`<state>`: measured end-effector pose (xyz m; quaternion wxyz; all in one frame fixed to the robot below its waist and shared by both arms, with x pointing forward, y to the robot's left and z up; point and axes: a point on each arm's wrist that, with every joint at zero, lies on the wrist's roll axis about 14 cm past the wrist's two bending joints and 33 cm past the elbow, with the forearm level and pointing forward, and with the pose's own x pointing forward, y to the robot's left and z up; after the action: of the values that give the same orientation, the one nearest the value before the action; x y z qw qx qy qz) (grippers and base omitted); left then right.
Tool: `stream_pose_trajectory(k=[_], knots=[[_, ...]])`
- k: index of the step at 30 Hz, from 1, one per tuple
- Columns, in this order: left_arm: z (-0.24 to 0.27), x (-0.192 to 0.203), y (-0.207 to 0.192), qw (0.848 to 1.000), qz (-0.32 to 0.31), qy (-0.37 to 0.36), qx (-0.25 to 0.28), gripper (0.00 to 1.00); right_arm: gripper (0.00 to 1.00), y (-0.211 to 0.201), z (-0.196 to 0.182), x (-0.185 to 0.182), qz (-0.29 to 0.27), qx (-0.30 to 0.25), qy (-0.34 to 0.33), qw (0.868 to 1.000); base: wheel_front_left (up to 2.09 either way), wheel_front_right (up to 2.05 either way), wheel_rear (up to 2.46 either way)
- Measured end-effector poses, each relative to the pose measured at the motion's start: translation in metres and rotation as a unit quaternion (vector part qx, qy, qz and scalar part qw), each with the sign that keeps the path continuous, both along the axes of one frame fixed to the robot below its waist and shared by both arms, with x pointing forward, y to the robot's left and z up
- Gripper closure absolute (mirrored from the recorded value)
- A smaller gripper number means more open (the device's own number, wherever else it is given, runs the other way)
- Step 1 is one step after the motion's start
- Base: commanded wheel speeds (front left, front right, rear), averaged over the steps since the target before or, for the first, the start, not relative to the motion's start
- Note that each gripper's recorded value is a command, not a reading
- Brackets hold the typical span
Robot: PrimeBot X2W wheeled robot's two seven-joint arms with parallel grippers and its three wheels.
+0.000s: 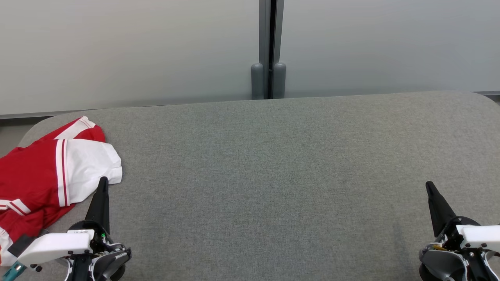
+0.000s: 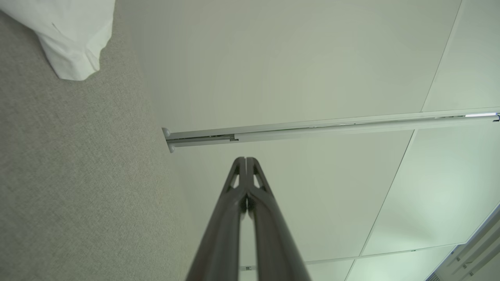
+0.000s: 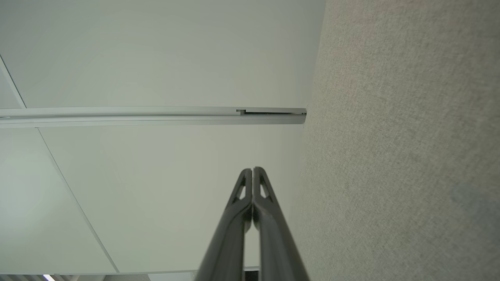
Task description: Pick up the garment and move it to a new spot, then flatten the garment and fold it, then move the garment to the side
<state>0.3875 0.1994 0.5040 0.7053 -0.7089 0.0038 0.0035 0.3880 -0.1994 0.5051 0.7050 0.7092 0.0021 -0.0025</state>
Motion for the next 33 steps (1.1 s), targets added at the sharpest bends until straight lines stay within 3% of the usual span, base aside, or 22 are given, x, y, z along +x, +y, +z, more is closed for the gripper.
stream_pose_trajectory(k=[33], knots=[[0.0,0.0,0.0,1.0,0.0,0.0,0.0,1.0,1.0,0.0,0.0,0.0,0.0,0.0,0.0,1.0,0.0,0.0,0.0]])
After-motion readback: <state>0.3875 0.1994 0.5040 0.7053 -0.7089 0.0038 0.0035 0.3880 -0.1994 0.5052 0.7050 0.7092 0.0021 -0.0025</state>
